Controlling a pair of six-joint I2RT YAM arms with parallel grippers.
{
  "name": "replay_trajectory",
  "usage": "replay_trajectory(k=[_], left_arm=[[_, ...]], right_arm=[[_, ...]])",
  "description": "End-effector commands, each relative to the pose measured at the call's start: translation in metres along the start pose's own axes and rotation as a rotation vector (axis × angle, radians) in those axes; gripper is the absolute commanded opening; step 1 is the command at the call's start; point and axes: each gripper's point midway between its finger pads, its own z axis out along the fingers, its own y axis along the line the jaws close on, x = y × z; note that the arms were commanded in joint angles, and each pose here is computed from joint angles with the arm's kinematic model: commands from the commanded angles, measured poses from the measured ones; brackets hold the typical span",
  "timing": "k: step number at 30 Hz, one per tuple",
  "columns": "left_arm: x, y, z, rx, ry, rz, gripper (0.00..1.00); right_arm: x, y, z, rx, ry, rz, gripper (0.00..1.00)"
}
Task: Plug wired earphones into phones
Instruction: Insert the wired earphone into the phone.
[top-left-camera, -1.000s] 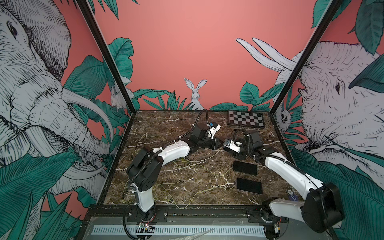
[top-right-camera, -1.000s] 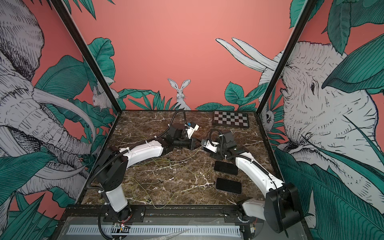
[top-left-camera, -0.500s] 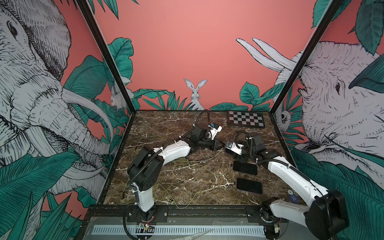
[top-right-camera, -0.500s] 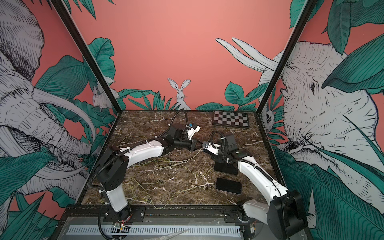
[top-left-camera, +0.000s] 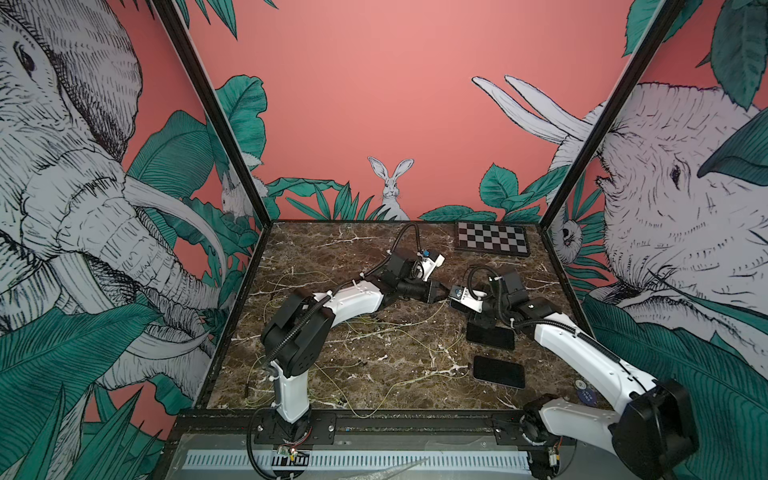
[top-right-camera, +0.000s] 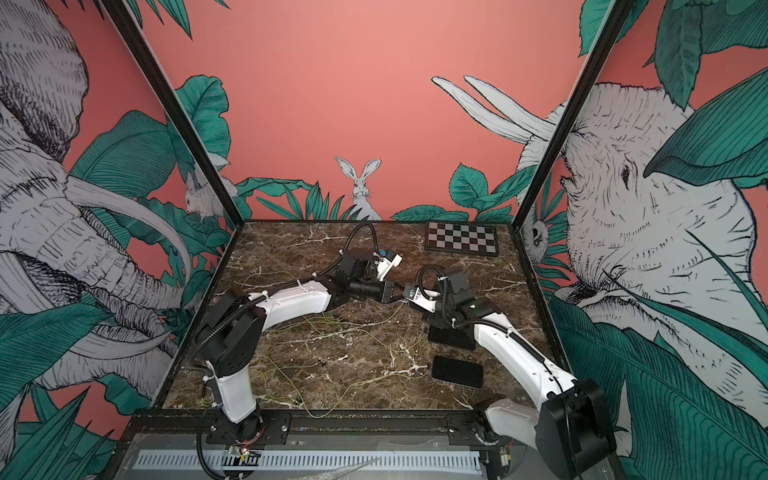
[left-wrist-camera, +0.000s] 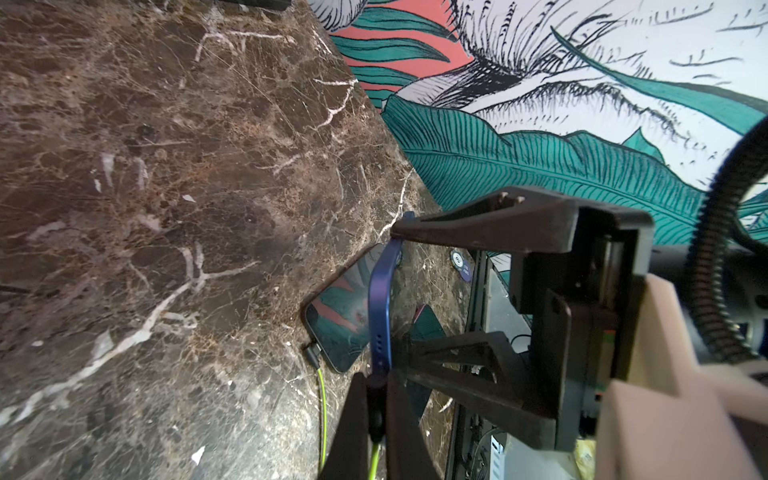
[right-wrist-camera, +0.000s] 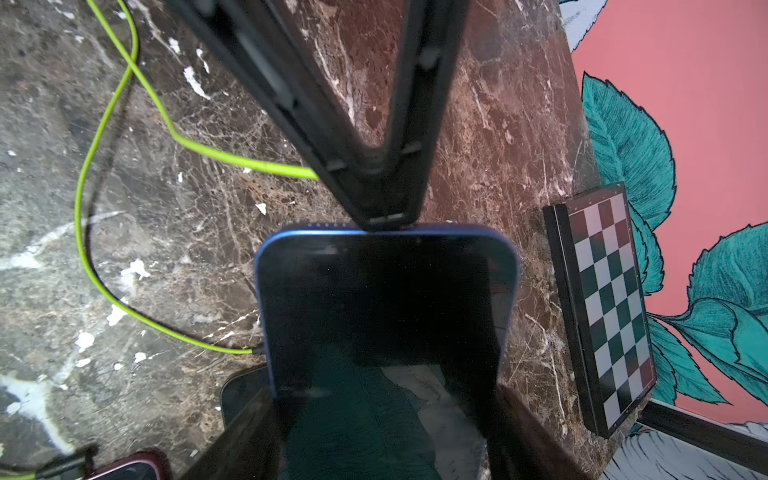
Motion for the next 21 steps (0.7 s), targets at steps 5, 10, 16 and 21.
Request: replay_trajectory(k=[5,10,16,21], left_arm=[[0.032,-0.022,0.013,0.072,0.112,0.054,0.00],[0.018,-0.008,-0.006,-0.065,0.086,0.116,0.06],[0.002,0.010,-0.035,-0.092,0.039,0.043,0.40],[0.003,0.021,-0.055,-0.128,0.040,0.068,0.77]], right_arm=[[-0.106,-0.026,-0.043,0.098,-0.438,-0.124,0.63],[-0.080,-0.022,-0.026,0.095,-0.304,-0.135,0.64],[-0.047,-0.017,-0.002,0.057,-0.142,-0.137,0.64],[-0.036,-0.022,0.016,0.037,-0.073,-0.122,0.64]])
